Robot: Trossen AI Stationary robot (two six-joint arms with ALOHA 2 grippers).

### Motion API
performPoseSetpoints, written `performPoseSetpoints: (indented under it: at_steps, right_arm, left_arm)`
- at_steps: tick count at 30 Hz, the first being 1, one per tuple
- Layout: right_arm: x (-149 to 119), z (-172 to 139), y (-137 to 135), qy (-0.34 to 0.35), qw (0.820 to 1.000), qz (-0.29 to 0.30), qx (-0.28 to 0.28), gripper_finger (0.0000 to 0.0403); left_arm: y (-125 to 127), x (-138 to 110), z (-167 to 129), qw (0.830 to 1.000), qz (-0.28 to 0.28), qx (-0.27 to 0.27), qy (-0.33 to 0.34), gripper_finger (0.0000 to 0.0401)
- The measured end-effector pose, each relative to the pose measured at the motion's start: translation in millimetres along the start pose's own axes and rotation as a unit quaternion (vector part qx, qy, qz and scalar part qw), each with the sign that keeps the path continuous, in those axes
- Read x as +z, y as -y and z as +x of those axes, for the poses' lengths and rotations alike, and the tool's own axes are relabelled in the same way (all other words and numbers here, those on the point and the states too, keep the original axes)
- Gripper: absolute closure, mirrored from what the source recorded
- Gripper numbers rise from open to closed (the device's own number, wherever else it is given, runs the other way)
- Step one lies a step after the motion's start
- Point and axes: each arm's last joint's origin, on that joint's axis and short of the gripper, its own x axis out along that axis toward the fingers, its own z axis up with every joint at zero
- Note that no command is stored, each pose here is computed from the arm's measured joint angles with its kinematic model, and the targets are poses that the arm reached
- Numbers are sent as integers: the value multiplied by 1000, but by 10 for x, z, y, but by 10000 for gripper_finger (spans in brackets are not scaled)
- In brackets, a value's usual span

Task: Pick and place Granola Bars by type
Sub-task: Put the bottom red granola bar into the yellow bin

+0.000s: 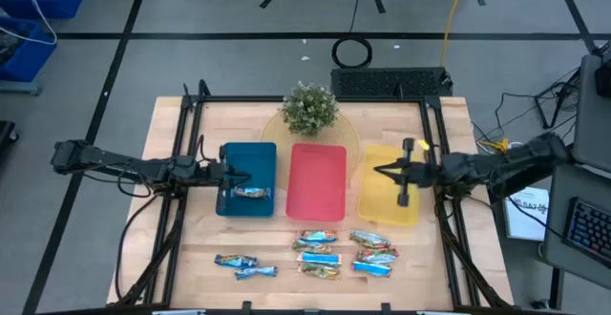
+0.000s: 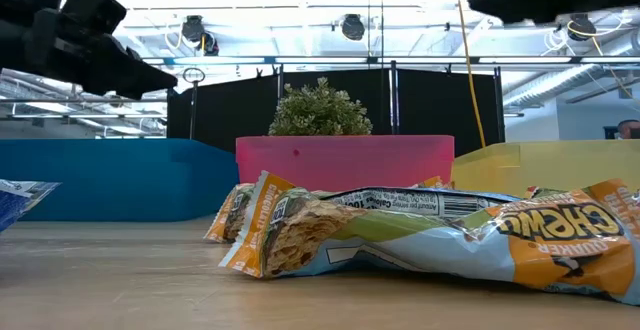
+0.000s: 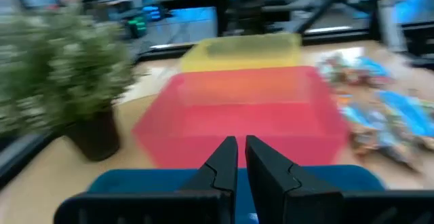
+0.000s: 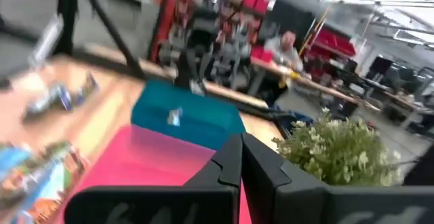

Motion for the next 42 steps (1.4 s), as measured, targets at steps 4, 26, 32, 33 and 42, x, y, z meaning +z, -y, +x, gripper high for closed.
performPoseSetpoints:
  at_steps: [4, 26, 32, 33, 42]
  right_arm:
    - [312, 349, -278, -106, 991, -85, -23, 403]
    - [1107, 745, -2613, -225, 963, -144, 31, 354]
    - [797, 811, -2767, -394, 917, -11, 64, 349]
    - [761, 792, -2750, -424, 904, 16, 57, 346]
    - [613, 635, -2711, -586, 798, 134, 44, 269]
  left_arm:
    - [-25, -4, -1, 999, -21, 42, -3, 361]
    - [-17, -54, -2, 997, -70, 36, -27, 361]
    - [4, -84, -4, 995, -89, 7, -43, 361]
    - [10, -90, -4, 995, -89, -3, -46, 361]
    - [23, -101, -6, 995, -87, -24, -53, 361]
